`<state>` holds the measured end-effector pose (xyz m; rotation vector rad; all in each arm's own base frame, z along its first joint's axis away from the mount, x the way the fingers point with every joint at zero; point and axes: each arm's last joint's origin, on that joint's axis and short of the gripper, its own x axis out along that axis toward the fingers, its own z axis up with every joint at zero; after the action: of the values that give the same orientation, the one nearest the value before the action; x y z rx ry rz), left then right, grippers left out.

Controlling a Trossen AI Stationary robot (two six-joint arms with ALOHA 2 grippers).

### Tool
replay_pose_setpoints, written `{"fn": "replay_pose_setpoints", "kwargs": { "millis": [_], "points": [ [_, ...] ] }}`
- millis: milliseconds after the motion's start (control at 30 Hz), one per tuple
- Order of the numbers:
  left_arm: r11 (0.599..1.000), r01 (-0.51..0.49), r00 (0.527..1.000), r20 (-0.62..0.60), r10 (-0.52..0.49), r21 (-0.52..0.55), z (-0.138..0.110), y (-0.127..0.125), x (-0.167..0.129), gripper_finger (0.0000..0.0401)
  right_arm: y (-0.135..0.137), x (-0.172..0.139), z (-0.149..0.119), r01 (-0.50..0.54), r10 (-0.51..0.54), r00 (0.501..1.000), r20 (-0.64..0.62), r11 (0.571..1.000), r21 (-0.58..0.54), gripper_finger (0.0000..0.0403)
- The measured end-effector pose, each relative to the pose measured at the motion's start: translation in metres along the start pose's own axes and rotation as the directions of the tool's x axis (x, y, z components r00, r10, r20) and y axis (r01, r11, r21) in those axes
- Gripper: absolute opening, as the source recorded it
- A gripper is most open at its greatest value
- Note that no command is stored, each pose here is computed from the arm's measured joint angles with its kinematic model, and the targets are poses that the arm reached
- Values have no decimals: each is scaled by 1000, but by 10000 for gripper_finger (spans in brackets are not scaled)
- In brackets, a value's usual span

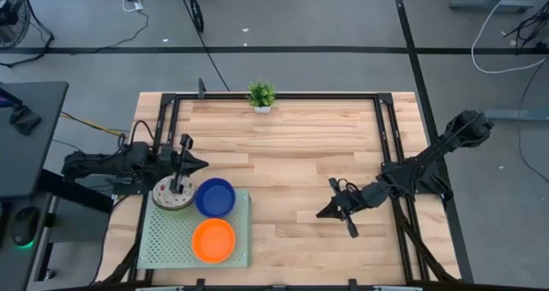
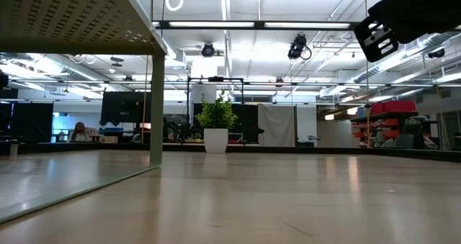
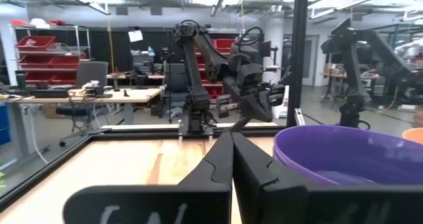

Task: Pick & Place Mini bowls
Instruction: Return to Home Position

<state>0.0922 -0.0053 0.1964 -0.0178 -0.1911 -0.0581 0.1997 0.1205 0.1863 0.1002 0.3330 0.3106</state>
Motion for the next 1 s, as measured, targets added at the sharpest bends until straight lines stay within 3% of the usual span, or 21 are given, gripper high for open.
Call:
{"fn": "replay_pose_setpoints", "kwargs": {
  "millis": [1000],
  "points": [
    [992,104,995,14,-103,-76,1,-11,-1,2,0,0,-1,1,-1,1000,-8,1000,-2,9]
  ]
}}
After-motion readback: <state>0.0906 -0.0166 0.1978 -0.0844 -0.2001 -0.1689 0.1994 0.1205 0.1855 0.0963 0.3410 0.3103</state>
